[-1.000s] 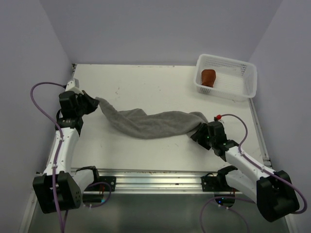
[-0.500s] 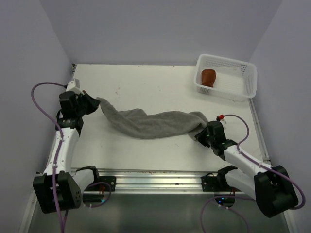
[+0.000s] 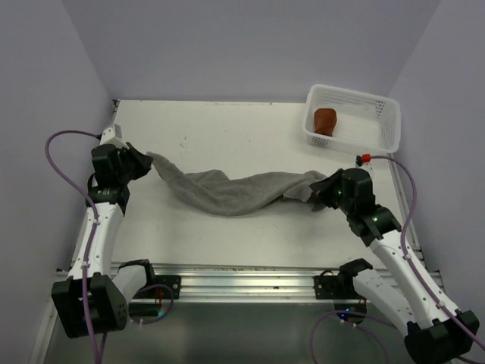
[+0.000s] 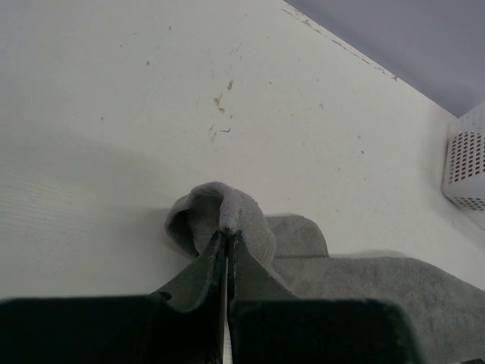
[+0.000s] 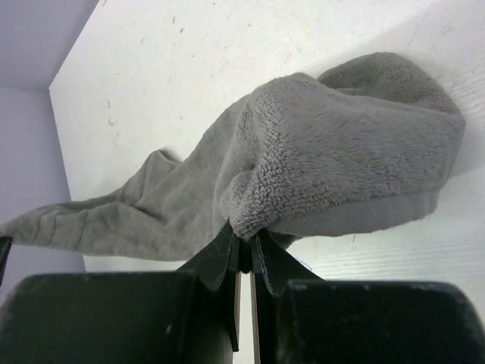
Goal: Roll the towels
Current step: Flatten the towel
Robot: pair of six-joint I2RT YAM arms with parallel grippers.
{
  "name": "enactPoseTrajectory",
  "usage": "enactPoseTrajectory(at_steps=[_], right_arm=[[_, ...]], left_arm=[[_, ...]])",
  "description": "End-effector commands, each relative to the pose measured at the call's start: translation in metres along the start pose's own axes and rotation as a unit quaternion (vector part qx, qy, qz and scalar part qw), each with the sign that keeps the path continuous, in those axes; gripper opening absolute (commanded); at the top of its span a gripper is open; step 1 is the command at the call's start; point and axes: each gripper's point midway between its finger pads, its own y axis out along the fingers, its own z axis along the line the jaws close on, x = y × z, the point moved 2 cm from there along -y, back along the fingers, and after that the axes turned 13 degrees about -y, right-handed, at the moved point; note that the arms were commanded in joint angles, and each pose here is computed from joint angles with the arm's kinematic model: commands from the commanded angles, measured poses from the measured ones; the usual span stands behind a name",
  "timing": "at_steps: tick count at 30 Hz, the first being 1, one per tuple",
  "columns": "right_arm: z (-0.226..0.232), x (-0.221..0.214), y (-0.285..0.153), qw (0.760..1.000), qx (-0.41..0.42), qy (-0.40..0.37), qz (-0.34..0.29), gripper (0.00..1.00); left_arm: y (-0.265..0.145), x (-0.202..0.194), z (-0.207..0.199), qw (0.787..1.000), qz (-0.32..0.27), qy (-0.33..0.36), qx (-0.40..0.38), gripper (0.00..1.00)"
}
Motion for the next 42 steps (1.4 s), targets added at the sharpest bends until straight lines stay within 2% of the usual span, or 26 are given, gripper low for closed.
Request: enactPoseTrajectory(at_steps=[1, 3, 4, 6, 8, 13, 15, 16, 17, 21, 28, 32, 35, 38, 42], right_arm=[[0.001, 0.006, -0.015, 1.000, -0.019, 0.014, 0.020, 0.00], [-0.007, 0.013, -0.010, 0.999, -0.031, 0.032, 0.020, 0.00], [-0.009, 0.003, -0.002, 0.997, -0.023, 0.048, 0.052, 0.00], [-0.019, 0.009, 0.015, 0.994, -0.009, 0.091, 0.056, 0.00], [-0.036, -0.005, 0.036, 0.986, -0.011, 0.125, 0.106, 0.00], [-0.061, -0.007, 0.069, 0.981, -0.014, 0.132, 0.144, 0.01], [-0.072, -0.008, 0.076, 0.981, -0.029, 0.119, 0.153, 0.15], [-0.072, -0.004, 0.078, 0.983, -0.030, 0.104, 0.148, 0.32], [-0.076, 0.000, 0.081, 0.984, -0.042, 0.097, 0.144, 0.42], [-0.076, 0.007, 0.082, 0.986, -0.043, 0.069, 0.148, 0.50], [-0.083, 0.017, 0.055, 0.990, -0.078, 0.018, 0.118, 0.55], [-0.085, 0.013, 0.035, 0.988, -0.093, 0.001, 0.126, 0.57], [-0.084, 0.018, 0.019, 0.990, -0.098, -0.008, 0.099, 0.57], [-0.081, 0.009, 0.008, 0.991, -0.087, -0.001, 0.102, 0.56], [-0.087, -0.025, 0.009, 0.990, -0.066, 0.030, 0.124, 0.52]], left_arm=[[-0.006, 0.020, -0.001, 0.999, -0.042, 0.015, 0.016, 0.00], [-0.007, 0.023, 0.005, 0.998, -0.053, 0.013, 0.036, 0.00], [-0.008, 0.023, 0.008, 0.998, -0.053, 0.012, 0.045, 0.00], [-0.011, 0.026, 0.012, 0.996, -0.063, 0.013, 0.060, 0.00], [-0.012, 0.027, 0.016, 0.995, -0.067, 0.015, 0.071, 0.00], [-0.011, 0.025, 0.014, 0.996, -0.061, 0.017, 0.064, 0.00], [-0.009, 0.024, 0.013, 0.997, -0.058, 0.018, 0.057, 0.00], [-0.009, 0.024, 0.011, 0.997, -0.056, 0.018, 0.054, 0.00], [-0.007, 0.021, 0.010, 0.997, -0.050, 0.017, 0.048, 0.00], [-0.003, 0.017, 0.010, 0.998, -0.037, 0.015, 0.042, 0.00], [0.000, 0.012, 0.009, 0.999, -0.025, 0.012, 0.034, 0.00], [0.001, 0.010, 0.007, 0.999, -0.018, 0.011, 0.026, 0.00], [0.001, 0.009, 0.006, 1.000, -0.016, 0.010, 0.023, 0.00], [0.002, 0.007, 0.005, 1.000, -0.012, 0.009, 0.018, 0.00], [0.002, 0.006, 0.004, 1.000, -0.010, 0.007, 0.013, 0.00]])
